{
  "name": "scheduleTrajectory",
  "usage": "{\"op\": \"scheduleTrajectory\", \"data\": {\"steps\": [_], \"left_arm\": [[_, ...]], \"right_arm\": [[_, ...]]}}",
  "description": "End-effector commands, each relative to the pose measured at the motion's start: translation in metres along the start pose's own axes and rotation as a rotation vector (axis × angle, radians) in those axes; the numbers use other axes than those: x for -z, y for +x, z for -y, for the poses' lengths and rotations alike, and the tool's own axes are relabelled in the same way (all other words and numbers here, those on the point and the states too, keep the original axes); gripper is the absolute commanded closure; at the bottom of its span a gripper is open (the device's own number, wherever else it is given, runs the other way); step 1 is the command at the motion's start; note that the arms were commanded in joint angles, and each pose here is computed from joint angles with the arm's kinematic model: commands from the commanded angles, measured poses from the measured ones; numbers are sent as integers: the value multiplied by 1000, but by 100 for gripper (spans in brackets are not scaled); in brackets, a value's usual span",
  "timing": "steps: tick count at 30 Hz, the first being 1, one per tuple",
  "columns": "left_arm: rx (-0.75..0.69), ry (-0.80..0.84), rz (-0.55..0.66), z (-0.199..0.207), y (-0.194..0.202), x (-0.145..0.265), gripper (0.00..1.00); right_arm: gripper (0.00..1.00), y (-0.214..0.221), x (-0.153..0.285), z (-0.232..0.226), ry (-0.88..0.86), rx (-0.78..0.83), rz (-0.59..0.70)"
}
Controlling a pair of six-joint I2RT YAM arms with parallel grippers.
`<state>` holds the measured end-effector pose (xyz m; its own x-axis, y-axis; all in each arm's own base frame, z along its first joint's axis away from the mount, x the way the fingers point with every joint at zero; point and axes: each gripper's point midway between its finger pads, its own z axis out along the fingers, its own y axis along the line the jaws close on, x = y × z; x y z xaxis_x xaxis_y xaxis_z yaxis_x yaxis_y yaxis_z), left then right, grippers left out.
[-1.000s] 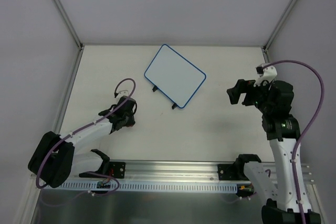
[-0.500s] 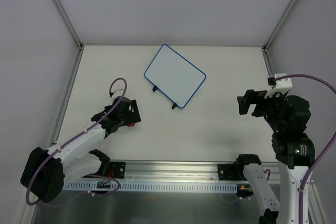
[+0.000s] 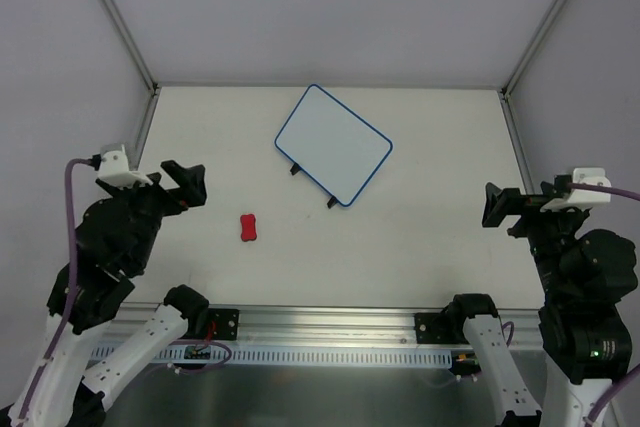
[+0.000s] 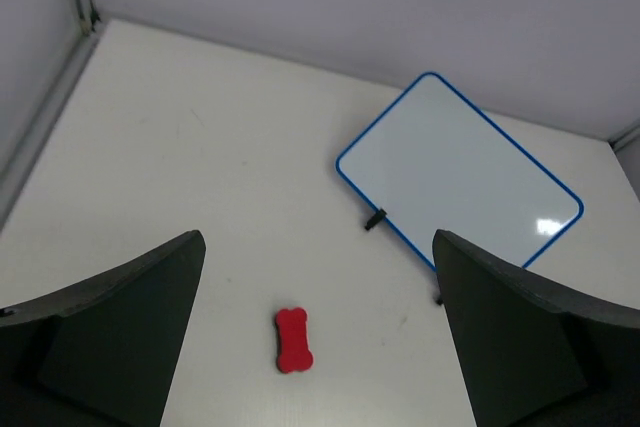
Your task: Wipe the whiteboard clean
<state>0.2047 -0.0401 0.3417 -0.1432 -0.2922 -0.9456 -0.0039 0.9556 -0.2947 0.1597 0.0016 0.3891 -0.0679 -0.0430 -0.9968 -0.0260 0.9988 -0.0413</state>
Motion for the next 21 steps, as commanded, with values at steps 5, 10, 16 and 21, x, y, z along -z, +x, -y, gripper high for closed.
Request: {"op": "scheduleTrajectory", "data": {"steps": [5,10,16,21], "left_arm": [[-158,-61,104,-32,-48,45,1],[-187,-52,138,-36,-61,60,1],[-195,-54,144,-38,-64,64,1],[-201,-52,134,-37,-62,63,1]], "right_arm": [[1,-39,32,4,7,26,152],[1,-44,37,3,0,22,171],[1,-41,33,1,-12,18,160],[1,-40,31,-1,-22,24,154]]}}
